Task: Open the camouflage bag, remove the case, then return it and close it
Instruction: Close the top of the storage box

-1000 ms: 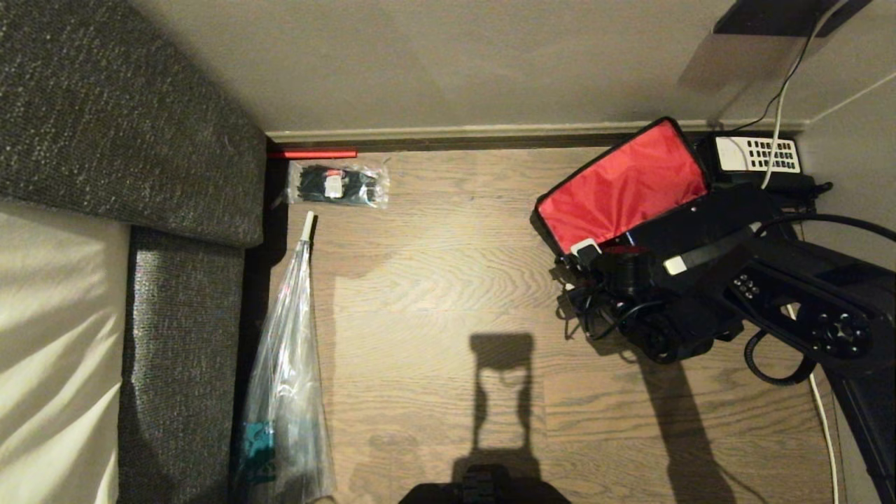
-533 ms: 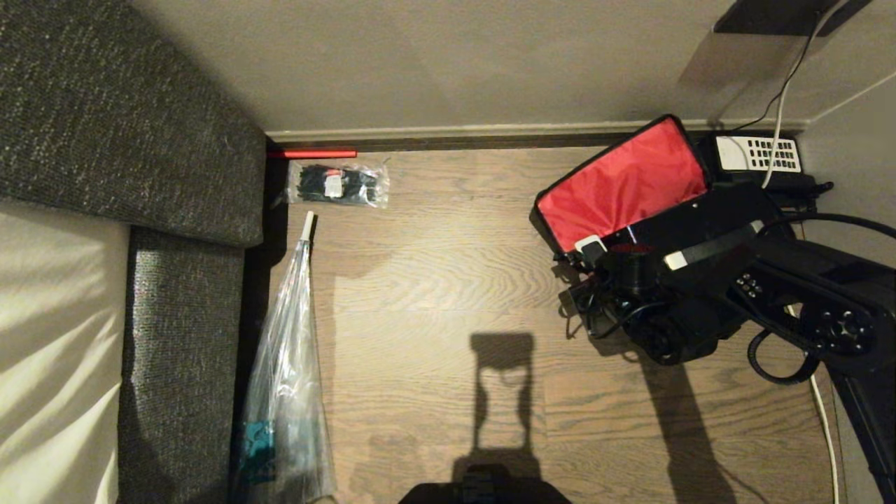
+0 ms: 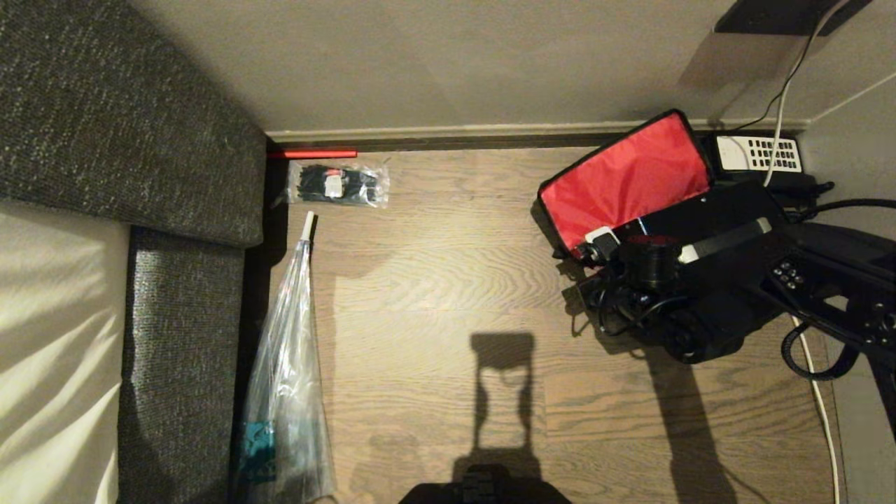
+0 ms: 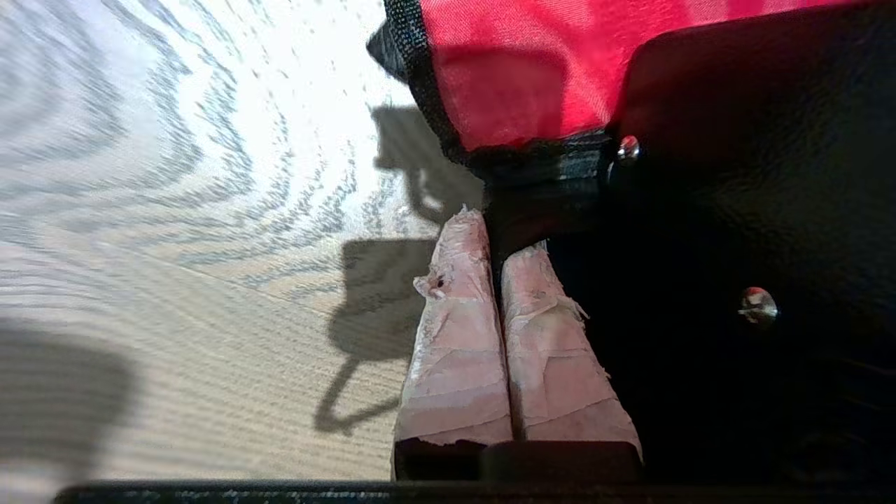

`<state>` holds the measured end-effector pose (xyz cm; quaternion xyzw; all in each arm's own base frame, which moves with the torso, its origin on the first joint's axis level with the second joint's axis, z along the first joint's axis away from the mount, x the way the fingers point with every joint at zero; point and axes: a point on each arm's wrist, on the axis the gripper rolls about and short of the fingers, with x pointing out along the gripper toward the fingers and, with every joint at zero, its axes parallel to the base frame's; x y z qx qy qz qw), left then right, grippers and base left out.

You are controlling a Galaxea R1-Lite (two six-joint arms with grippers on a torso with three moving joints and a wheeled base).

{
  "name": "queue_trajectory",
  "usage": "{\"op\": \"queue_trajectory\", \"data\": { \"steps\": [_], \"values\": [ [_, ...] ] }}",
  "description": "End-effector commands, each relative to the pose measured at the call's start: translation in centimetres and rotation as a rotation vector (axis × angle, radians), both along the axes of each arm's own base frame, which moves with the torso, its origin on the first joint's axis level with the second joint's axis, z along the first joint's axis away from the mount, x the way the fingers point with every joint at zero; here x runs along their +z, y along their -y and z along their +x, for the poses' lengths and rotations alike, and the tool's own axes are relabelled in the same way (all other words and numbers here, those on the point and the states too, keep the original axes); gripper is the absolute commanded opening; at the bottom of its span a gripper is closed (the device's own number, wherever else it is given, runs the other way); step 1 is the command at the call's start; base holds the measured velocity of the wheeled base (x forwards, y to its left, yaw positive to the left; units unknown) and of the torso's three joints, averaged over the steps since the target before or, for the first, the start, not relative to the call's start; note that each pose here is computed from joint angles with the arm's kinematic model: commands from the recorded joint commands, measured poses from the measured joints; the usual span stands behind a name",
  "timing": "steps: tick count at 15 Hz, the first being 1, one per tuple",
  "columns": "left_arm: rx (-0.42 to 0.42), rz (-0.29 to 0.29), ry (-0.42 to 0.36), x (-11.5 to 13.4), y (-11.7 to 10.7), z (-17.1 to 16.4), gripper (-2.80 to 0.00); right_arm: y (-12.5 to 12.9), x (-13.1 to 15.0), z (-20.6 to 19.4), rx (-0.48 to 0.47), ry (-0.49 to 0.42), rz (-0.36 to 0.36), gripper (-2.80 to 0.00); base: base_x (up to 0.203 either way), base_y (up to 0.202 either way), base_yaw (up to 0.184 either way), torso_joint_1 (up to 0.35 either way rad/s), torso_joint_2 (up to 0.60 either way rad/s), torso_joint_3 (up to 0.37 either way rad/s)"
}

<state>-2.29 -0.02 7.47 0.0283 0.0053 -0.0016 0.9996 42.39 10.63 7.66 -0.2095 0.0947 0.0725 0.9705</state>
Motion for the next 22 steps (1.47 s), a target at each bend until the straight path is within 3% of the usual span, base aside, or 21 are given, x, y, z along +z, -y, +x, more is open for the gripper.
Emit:
{"op": "queue_trajectory", "data": {
  "steps": [1,2,4,6,8,10,13,15,17,19,21,22],
  "values": [
    [0.0,0.0,0.001,0.0,0.0,0.0,-2.8,0.4,2.4,-1.8,0.013,0.024,0.01,-2.8,0.0,0.0,0.0,0.0,0.0,0.0],
    [0.0,0.0,0.001,0.0,0.0,0.0,-2.8,0.5,2.4,-2.5,0.032,0.006,0.01,-2.8,0.0,0.0,0.0,0.0,0.0,0.0],
    [0.0,0.0,0.001,0.0,0.0,0.0,-2.8,0.6,4.6,-3.2,0.066,0.054,0.033,-2.8,0.0,0.0,0.0,0.0,0.0,0.0],
    [0.0,0.0,0.001,0.0,0.0,0.0,-2.8,0.7,3.0,-3.6,0.074,-0.006,0.021,-2.8,0.0,0.0,0.0,0.0,0.0,0.0],
    [0.0,0.0,0.001,0.0,0.0,0.0,-2.8,0.7,5.3,-3.6,0.078,0.065,0.047,-2.8,0.0,0.0,0.0,0.0,0.0,0.0],
    [0.0,0.0,0.002,0.0,0.0,0.0,-2.8,0.7,2.9,-3.7,0.081,-0.018,0.028,-2.8,0.0,0.0,0.0,0.0,0.0,0.0],
    [0.0,0.0,0.001,0.0,0.0,0.0,-2.8,0.5,5.3,-3.4,0.083,0.055,0.061,-2.8,0.0,0.0,0.0,0.0,0.0,0.0],
    [0.0,0.001,0.001,0.0,0.0,0.0,-2.8,0.5,2.6,-3.6,0.083,-0.033,0.034,-2.8,0.0,0.0,0.0,0.0,0.0,0.0],
    [0.0,0.0,0.001,0.0,0.0,0.0,-2.8,0.5,5.1,-3.9,0.091,0.032,0.063,-2.8,0.0,0.0,0.0,0.0,0.0,0.0],
    [0.0,0.002,0.001,0.0,0.0,0.0,-2.8,0.4,3.9,-4.1,0.106,-0.014,0.057,-2.8,0.0,0.0,0.0,0.0,0.0,0.0],
    [0.0,0.0,0.001,0.0,0.0,0.0,-2.8,0.4,6.0,-4.3,0.111,0.041,0.086,-2.8,0.0,0.0,0.0,0.0,0.0,0.0],
    [0.0,0.0,0.001,0.0,0.0,0.0,-2.8,0.3,5.4,-4.5,0.112,0.013,0.085,-2.8,0.0,0.0,0.0,0.0,0.0,0.0]
  ]
}}
